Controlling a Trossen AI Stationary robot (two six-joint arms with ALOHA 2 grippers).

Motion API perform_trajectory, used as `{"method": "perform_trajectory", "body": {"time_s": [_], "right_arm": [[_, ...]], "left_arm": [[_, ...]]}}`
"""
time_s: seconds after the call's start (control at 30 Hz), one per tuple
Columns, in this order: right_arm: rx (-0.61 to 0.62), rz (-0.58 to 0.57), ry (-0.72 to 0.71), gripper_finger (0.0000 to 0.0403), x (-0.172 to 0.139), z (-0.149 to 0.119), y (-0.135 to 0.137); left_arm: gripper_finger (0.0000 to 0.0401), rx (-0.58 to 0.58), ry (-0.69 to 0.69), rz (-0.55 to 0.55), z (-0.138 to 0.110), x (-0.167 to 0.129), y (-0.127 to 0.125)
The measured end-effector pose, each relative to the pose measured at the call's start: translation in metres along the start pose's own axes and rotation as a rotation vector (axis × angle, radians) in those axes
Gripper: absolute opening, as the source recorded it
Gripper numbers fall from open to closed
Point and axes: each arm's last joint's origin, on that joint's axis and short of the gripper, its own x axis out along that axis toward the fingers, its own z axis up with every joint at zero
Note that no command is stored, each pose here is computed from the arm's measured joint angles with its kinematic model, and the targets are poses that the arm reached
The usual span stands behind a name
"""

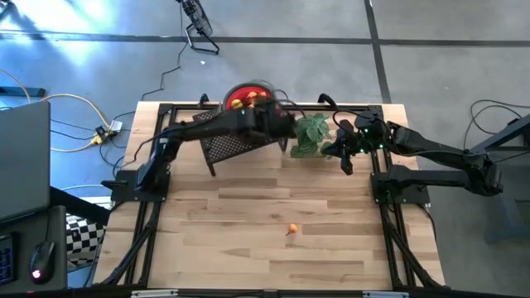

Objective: Pick & Place Fruit
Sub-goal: Put the red pomegranate into the red basket on the shelf

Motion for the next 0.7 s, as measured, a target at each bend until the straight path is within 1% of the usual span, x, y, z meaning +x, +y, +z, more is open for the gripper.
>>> {"method": "perform_trajectory", "body": {"time_s": [0.13,0.23,0.33,0.47,0.6,0.7], "right_arm": [[0.004,-0.015,0.006,0.0002,0.0,-0.001,0.0],[0.005,-0.015,0.007,0.0002,0.0,-0.001,0.0],[0.006,-0.02,0.007,0.0002,0.0,-0.001,-0.001],[0.009,-0.054,0.011,0.0002,0.0,-0.001,-0.002],[0.009,-0.071,0.012,0.0002,0.0,-0.001,-0.002],[0.009,-0.071,0.012,0.0002,0.0,-0.001,-0.002]], "left_arm": [[0.0053,0.006,0.024,0.081,0.018,0.013,0.017],[0.0053,0.018,0.031,0.117,0.032,0.024,0.027],[0.0053,0.022,0.047,0.131,0.046,0.033,0.036],[0.0053,0.034,0.054,0.167,0.061,0.046,0.047],[0.0053,0.026,0.089,0.182,0.07,0.055,0.057],[0.0053,0.052,0.138,0.161,0.075,0.059,0.061]]}}
